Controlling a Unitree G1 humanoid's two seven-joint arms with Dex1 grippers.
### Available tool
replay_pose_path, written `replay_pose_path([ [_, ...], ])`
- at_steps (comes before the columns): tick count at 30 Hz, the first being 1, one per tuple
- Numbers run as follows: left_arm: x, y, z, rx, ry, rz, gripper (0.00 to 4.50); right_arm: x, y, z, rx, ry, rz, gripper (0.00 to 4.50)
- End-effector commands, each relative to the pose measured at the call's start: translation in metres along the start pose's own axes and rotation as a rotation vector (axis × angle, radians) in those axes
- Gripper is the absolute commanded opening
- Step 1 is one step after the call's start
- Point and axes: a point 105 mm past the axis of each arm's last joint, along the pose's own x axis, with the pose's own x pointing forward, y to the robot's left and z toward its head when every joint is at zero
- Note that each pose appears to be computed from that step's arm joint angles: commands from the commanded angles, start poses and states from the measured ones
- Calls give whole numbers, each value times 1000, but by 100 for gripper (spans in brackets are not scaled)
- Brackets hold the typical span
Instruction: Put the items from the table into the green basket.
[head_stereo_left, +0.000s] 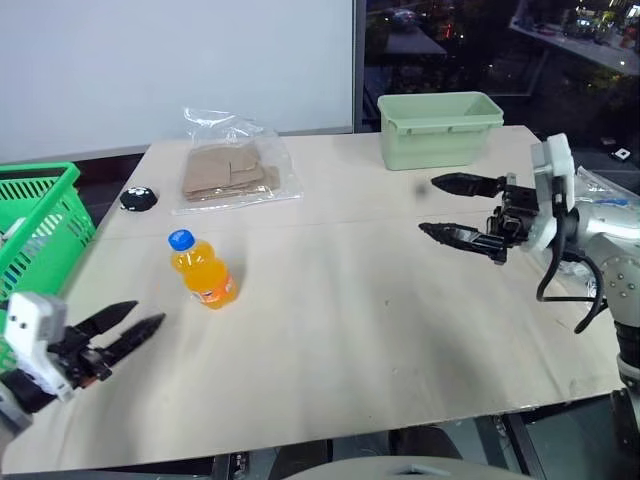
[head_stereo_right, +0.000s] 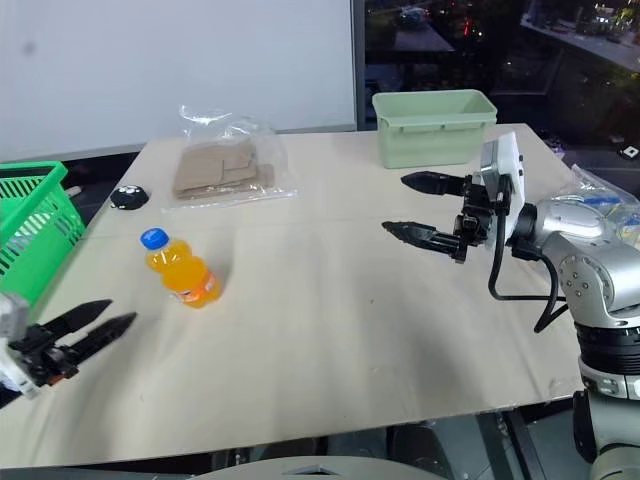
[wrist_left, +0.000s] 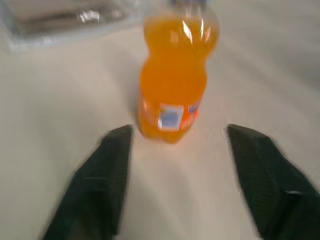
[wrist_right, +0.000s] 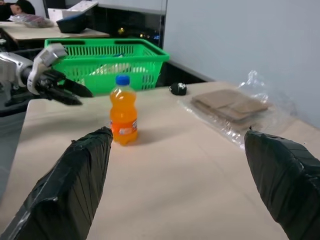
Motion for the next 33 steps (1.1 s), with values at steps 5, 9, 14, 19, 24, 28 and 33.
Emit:
replay_pose_path([
  [5, 26, -2, 14, 189, -97, 64, 443, -4, 3, 9, -32, -12, 1, 450],
  [9, 48, 1, 18, 217, -149, 76, 443, -4, 3, 10, -34, -7, 1, 450],
  [14, 65, -6, 12, 197, -172, 42, 443, -6, 3, 7, -49, 17, -8, 450],
  [19, 79, -6, 17, 186, -219, 52, 443, -6, 16, 11, -25, -5, 57, 450],
  [24, 86, -7, 16, 176, -234, 71, 443, -9, 31, 16, 1, -26, 140, 450],
  [28, 87, -7, 14, 184, -225, 80, 443, -11, 35, 16, 14, -22, 162, 450],
  [33, 92, -7, 15, 189, -229, 95, 443, -12, 35, 16, 22, -19, 171, 450],
])
